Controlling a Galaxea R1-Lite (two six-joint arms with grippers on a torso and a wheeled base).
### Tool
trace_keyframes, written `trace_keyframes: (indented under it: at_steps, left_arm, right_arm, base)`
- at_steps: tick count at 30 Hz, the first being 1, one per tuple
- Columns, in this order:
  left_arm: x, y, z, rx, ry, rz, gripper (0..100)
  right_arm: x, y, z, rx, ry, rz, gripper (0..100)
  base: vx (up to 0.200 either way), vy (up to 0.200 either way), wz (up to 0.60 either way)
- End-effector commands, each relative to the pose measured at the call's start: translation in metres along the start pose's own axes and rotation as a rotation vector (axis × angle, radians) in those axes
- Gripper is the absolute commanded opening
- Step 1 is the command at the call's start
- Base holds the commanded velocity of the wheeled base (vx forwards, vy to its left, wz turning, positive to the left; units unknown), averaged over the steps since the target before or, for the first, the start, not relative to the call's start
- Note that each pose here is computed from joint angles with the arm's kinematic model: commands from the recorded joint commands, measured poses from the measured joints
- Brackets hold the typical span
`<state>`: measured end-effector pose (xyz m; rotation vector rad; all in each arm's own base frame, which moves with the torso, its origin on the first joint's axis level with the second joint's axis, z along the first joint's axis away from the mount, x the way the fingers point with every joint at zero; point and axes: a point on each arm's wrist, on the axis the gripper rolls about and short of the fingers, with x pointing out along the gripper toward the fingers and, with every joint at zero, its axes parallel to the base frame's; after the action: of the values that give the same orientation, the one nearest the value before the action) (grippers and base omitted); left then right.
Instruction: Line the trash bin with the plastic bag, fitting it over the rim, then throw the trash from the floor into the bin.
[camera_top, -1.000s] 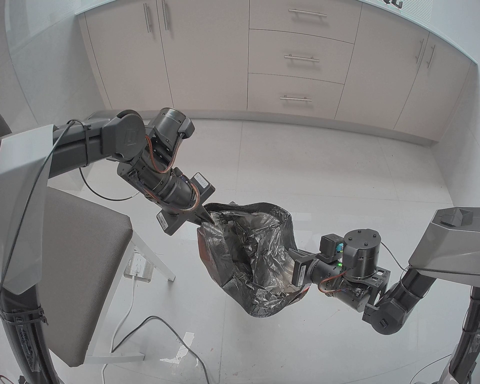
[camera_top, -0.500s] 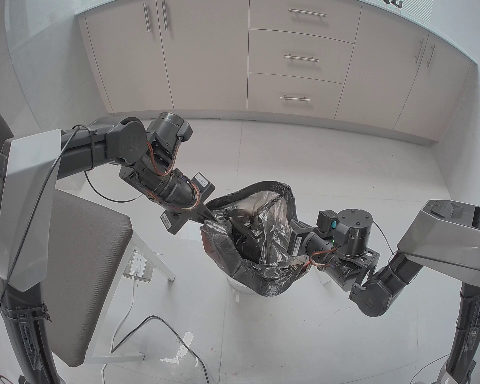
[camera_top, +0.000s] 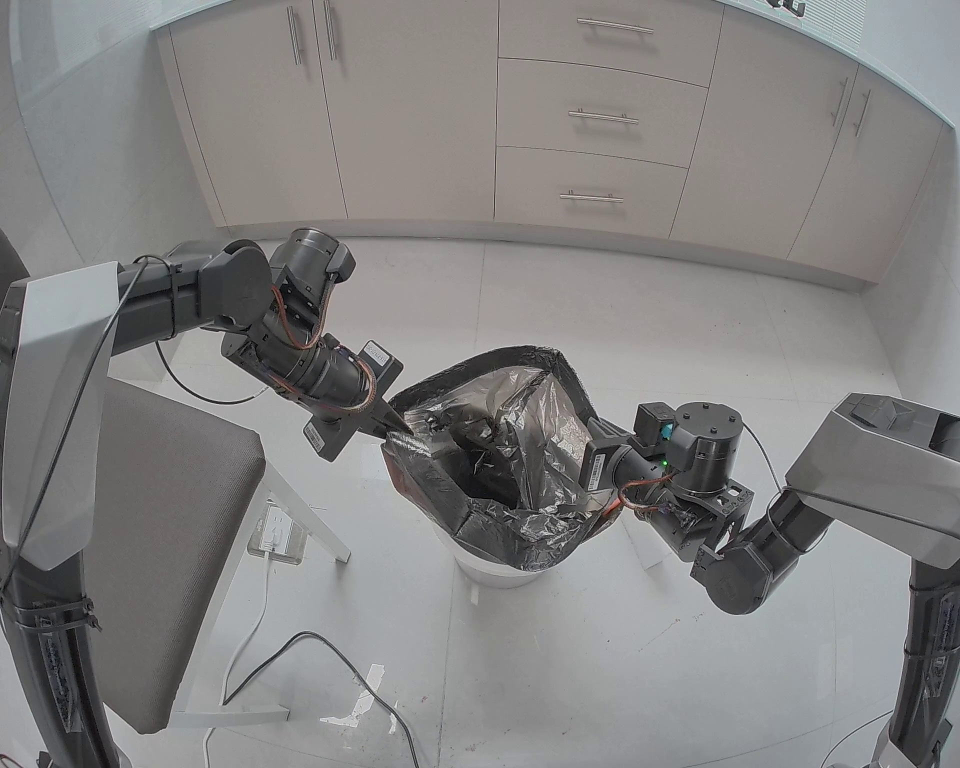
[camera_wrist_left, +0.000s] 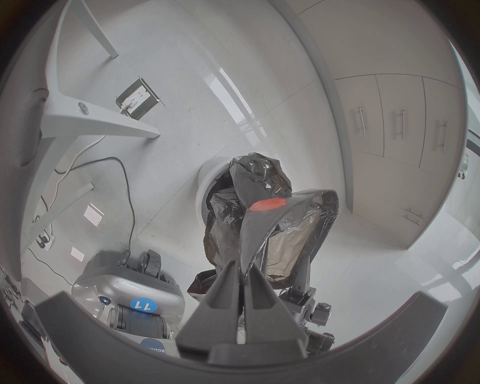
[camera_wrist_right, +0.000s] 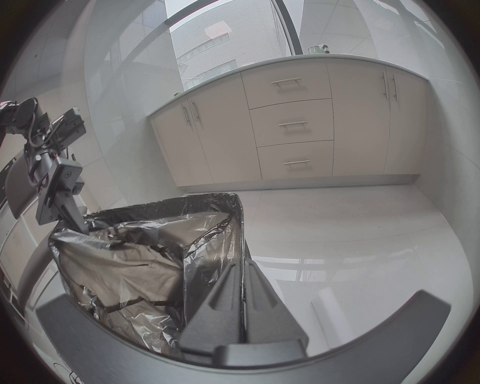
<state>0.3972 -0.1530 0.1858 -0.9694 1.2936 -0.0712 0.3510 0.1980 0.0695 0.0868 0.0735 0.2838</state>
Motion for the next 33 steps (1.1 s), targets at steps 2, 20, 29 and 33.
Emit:
trace_keyframes:
  at_steps: [2, 20, 29, 33]
  left_arm:
    - [0.014, 0.011, 0.012, -0.036, 0.016, 0.034, 0]
    - [0.051, 0.025, 0.012, -0.082, 0.074, 0.132, 0]
    - [0.064, 0.033, 0.016, -0.098, 0.088, 0.160, 0]
    - [0.064, 0.036, 0.017, -0.107, 0.095, 0.177, 0]
  right_arm:
    - [0.011, -0.006, -0.014, -0.005, 0.020, -0.018, 0]
    - [0.019, -0.007, -0.050, -0.021, 0.092, -0.035, 0]
    - [0.021, -0.009, -0.068, -0.032, 0.125, -0.068, 0]
    - [0.021, -0.010, -0.073, -0.036, 0.138, -0.070, 0]
  base:
    - [0.000, 0.000, 0.00]
    - [0.000, 0.000, 0.00]
    - [0.000, 0.000, 0.00]
    - [0.000, 0.000, 0.00]
